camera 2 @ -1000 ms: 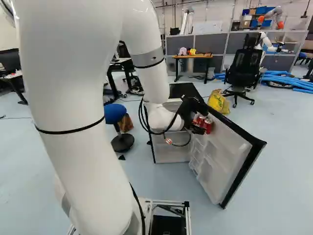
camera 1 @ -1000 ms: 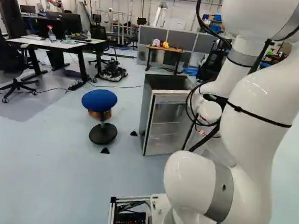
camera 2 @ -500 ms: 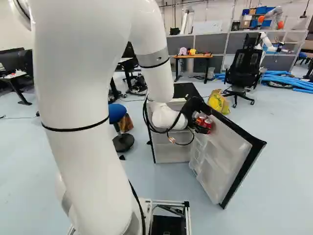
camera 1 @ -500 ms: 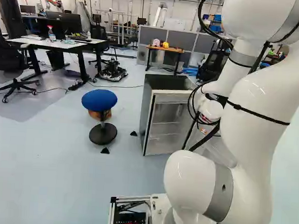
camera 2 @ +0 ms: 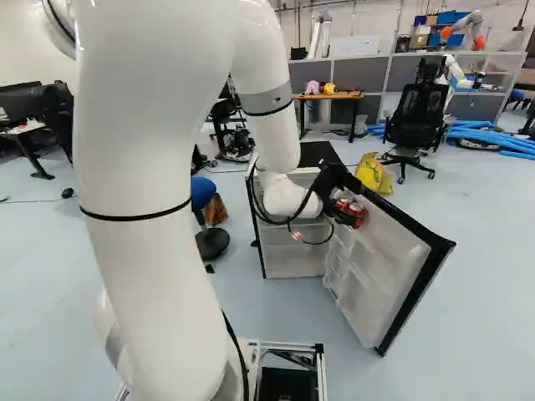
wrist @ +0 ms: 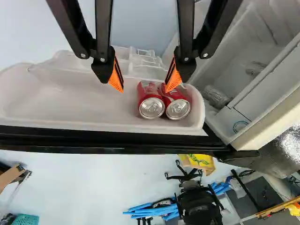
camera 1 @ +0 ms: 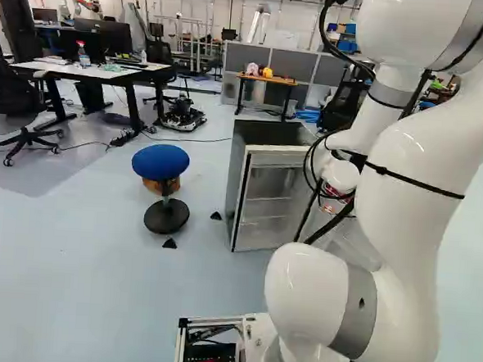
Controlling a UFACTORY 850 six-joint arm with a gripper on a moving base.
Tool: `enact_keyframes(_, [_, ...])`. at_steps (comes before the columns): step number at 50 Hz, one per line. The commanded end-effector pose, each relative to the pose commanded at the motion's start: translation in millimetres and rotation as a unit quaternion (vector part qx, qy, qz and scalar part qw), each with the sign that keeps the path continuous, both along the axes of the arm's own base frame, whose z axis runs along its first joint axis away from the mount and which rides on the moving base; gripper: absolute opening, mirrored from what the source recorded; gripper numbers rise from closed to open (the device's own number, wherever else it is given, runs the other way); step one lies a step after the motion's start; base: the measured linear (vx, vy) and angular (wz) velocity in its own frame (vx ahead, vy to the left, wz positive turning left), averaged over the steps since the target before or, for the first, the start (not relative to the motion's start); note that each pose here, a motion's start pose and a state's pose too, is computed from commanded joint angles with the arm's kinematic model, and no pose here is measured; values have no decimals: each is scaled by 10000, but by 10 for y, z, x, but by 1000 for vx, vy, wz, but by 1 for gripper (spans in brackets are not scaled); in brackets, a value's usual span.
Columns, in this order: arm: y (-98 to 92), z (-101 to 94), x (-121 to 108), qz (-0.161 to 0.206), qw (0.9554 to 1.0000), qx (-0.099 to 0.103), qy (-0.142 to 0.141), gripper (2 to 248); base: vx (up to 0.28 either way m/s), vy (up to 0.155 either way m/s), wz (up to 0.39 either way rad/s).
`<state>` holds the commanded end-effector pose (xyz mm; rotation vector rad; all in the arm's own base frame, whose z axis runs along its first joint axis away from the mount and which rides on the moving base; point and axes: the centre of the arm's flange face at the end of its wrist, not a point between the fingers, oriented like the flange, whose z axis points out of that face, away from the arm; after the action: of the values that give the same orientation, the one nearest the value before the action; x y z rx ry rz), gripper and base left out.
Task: Grab a drink from the fridge
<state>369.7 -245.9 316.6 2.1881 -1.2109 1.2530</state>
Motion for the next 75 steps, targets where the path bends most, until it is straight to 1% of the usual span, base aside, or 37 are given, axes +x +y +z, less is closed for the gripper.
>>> enact_keyframes(10, [-48, -10, 41, -22, 10000, 21, 6, 143, 0, 0, 0])
enact_keyframes(36, [-44, -47, 122, 38, 9998, 179, 108, 143, 0, 0, 0])
enact_keyframes(47, [-96, -50, 131, -5, 9998, 177, 101, 143, 0, 0, 0])
enact_keyframes(58, [-123, -136, 152, -20, 9997, 208, 161, 143, 0, 0, 0])
enact_keyframes(67, [-143, -227, 176, -29, 9996, 192, 197, 143, 0, 0, 0])
enact_keyframes(75, [-167, -274, 198, -47, 9998, 91, 158, 143, 0, 0, 0])
